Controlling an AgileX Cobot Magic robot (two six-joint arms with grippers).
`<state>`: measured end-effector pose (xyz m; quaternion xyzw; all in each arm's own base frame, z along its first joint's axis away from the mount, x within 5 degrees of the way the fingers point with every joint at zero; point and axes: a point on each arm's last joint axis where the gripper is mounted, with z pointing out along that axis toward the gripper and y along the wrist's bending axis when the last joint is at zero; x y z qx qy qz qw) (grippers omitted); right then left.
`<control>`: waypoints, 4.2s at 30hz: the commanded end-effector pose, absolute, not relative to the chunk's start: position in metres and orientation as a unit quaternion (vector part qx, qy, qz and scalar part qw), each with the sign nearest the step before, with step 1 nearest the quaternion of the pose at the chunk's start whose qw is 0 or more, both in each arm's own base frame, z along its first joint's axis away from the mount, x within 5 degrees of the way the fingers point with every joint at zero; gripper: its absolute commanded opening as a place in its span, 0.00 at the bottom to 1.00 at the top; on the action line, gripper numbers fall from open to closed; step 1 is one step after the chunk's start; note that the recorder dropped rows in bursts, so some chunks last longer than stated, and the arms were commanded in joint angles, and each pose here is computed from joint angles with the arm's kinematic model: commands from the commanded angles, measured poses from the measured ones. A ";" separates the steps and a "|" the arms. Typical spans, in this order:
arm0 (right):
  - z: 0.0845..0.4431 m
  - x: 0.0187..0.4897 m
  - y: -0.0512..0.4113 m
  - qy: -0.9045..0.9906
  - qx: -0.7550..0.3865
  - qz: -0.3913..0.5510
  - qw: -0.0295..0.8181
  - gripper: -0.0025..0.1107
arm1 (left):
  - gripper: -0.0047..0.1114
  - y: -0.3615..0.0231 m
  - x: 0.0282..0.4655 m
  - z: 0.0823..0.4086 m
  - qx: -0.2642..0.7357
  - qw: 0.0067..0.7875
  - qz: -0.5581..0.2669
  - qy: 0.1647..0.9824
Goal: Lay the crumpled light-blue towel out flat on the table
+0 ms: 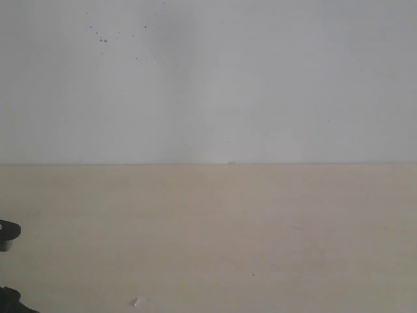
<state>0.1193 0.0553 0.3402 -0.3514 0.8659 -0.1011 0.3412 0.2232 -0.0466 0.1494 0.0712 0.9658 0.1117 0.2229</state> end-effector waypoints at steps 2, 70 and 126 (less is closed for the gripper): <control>0.339 0.119 0.057 0.868 -0.351 -0.090 0.341 0.12 | 0.49 -0.046 0.227 0.144 0.071 0.221 0.119 0.965; 0.333 0.107 0.066 0.882 -0.369 -0.016 0.293 0.12 | 0.53 -0.056 0.245 0.138 0.041 0.230 0.111 0.966; 0.296 0.115 0.052 0.881 -0.373 -0.119 0.266 0.12 | 0.08 -0.039 0.218 0.235 -0.020 0.426 0.055 0.903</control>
